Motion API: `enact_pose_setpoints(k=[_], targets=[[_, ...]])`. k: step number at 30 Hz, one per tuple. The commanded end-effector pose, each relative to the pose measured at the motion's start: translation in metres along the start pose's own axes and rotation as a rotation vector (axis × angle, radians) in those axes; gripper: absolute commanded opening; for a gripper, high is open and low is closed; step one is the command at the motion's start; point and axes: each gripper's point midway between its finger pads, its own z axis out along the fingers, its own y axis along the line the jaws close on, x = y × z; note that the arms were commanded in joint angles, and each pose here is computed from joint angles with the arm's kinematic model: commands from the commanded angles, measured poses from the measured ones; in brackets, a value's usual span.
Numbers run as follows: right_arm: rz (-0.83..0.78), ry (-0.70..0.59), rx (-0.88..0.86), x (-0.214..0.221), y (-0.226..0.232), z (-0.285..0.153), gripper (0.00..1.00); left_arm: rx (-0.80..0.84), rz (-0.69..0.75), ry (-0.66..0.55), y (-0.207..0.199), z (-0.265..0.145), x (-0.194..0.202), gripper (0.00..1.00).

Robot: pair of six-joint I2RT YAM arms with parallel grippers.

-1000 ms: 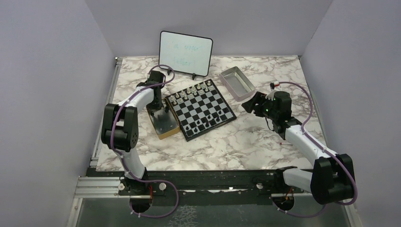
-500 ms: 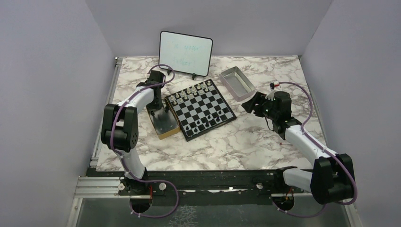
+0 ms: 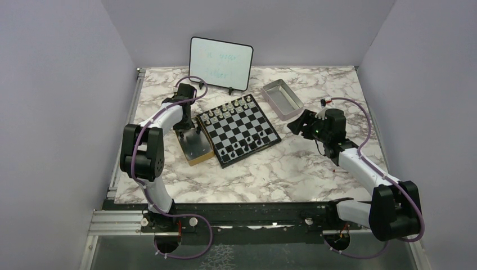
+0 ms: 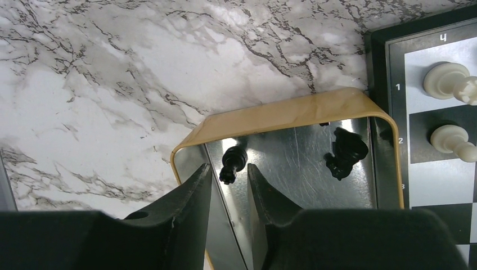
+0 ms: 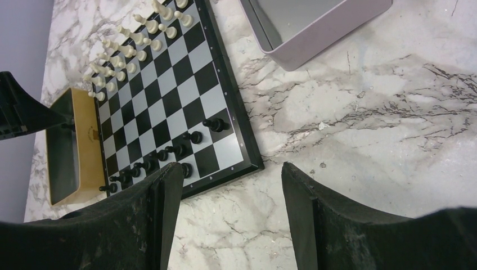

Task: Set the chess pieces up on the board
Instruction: Pick up the chess piece from the storage box.

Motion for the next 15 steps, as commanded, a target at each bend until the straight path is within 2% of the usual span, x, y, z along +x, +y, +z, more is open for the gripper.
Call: enact_pose_setpoints(k=[1,5,10,15], targets=[[-0.010,-0.020,-0.021,-0.005,0.001,0.001,0.69,-0.041,-0.018,-0.039,0.012,-0.008,-0.007,0.31],[-0.010,-0.023,-0.019,-0.005,0.001,0.000,0.69,-0.026,-0.007,-0.013,0.008,-0.002,-0.001,0.31],[-0.011,-0.026,-0.020,-0.005,0.001,0.000,0.69,0.002,0.000,0.020,0.000,0.006,0.005,0.23],[-0.011,-0.023,-0.021,-0.004,0.001,0.000,0.69,0.011,-0.002,0.035,-0.002,0.009,0.009,0.23]])
